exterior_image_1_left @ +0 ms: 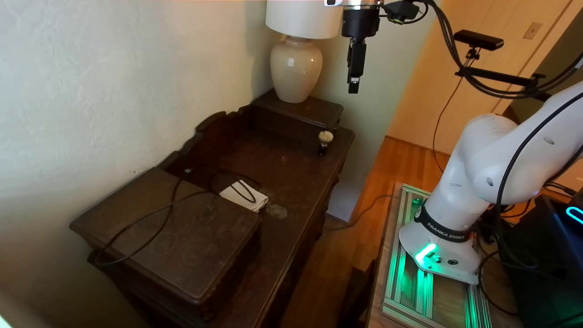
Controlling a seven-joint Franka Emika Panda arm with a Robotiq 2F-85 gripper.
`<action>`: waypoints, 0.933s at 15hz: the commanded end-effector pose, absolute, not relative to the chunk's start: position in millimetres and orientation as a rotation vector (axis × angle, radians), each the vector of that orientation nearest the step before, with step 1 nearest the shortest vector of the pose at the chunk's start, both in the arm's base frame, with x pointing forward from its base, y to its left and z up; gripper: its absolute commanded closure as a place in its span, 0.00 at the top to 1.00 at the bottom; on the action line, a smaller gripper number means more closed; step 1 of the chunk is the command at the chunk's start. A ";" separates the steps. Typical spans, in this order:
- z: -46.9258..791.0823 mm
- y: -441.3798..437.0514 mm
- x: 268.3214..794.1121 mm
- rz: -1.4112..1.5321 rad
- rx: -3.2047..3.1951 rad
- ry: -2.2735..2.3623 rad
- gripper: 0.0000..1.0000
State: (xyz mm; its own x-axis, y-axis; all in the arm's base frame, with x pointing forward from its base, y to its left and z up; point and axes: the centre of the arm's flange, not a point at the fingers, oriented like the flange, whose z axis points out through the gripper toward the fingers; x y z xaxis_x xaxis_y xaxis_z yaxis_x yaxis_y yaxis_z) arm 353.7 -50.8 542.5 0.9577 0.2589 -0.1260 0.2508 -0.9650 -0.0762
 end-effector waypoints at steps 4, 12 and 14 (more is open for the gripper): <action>542.5 -50.8 353.7 0.208 -3.049 -0.397 1.00; 581.8 -33.7 394.5 -0.327 -3.029 -0.523 1.00; 596.7 -28.1 409.8 -0.512 -3.026 -0.567 1.00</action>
